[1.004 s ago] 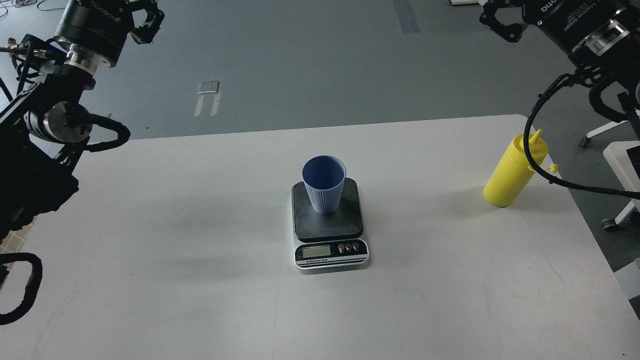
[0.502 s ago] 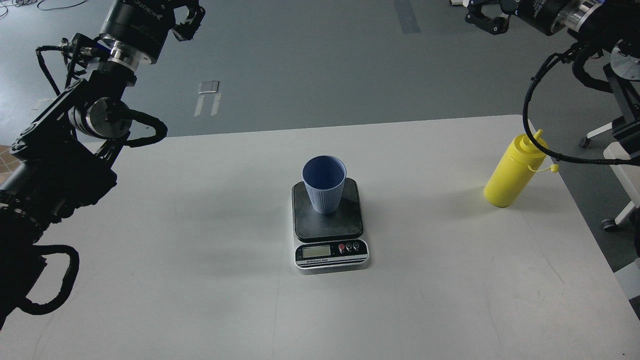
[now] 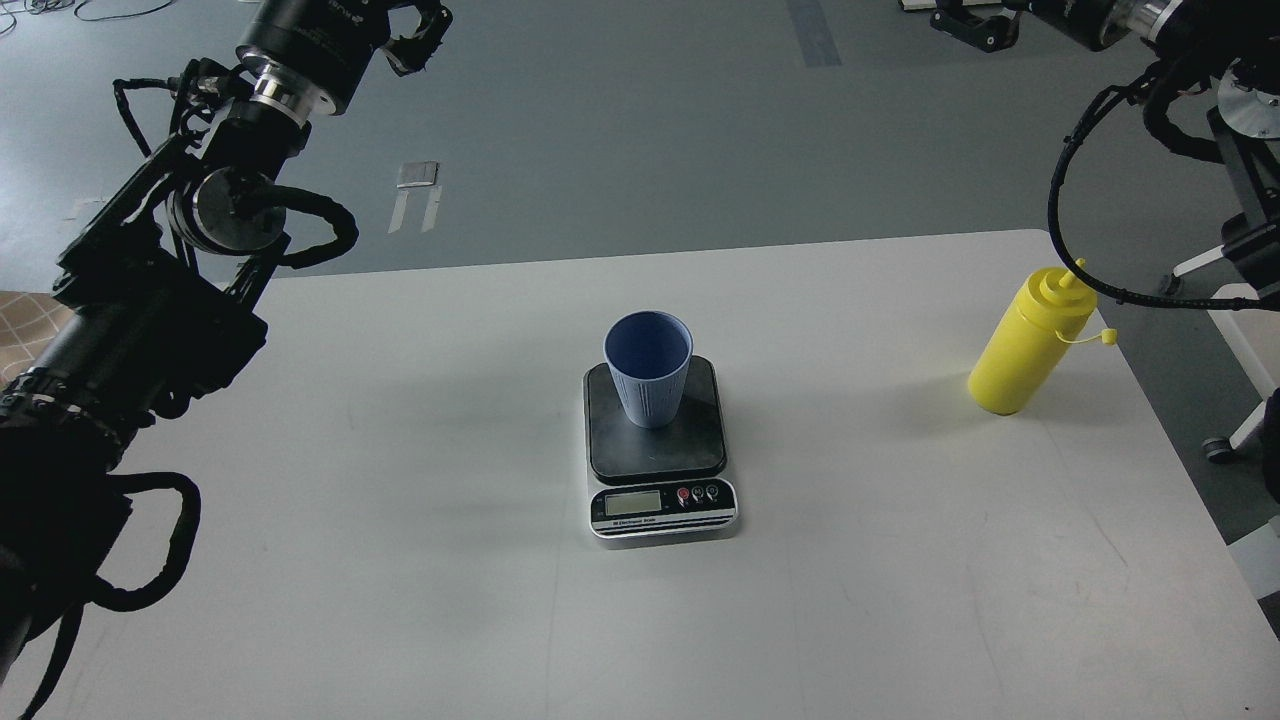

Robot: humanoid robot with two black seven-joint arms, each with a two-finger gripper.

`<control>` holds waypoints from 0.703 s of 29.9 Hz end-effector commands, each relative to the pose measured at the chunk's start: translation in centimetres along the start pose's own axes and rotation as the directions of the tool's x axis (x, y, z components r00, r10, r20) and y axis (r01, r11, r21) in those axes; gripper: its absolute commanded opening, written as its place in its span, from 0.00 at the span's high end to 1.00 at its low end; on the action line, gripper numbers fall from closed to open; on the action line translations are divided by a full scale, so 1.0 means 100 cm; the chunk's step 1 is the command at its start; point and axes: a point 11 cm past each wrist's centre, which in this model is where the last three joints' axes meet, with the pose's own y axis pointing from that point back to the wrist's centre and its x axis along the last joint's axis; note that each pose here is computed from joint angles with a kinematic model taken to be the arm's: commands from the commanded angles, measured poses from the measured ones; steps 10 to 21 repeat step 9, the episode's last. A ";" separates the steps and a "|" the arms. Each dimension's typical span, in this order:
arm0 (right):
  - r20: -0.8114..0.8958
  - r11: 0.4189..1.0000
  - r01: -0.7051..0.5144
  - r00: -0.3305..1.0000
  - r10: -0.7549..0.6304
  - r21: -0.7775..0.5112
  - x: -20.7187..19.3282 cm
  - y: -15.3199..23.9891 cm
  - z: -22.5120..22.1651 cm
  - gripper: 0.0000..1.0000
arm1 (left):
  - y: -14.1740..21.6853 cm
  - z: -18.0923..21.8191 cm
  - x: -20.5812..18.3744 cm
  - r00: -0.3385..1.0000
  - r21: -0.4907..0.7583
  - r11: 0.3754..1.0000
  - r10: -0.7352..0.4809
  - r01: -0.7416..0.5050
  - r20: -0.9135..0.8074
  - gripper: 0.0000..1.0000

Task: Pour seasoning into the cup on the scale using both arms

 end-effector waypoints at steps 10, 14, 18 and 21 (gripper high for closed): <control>-0.013 1.000 0.000 1.000 0.000 0.006 -0.001 0.000 -0.001 0.00 | 0.000 -0.007 -0.002 1.000 0.016 1.000 -0.003 0.003 -0.009 0.02; -0.013 1.000 0.000 1.000 0.000 0.006 -0.001 0.000 -0.001 0.00 | 0.000 -0.007 -0.002 1.000 0.016 1.000 -0.003 0.003 -0.009 0.02; -0.013 1.000 0.000 1.000 0.000 0.006 -0.001 0.000 -0.001 0.00 | 0.000 -0.007 -0.002 1.000 0.016 1.000 -0.003 0.003 -0.009 0.02; -0.013 1.000 0.000 1.000 0.000 0.006 -0.001 0.000 -0.001 0.00 | 0.000 -0.007 -0.002 1.000 0.016 1.000 -0.003 0.003 -0.009 0.02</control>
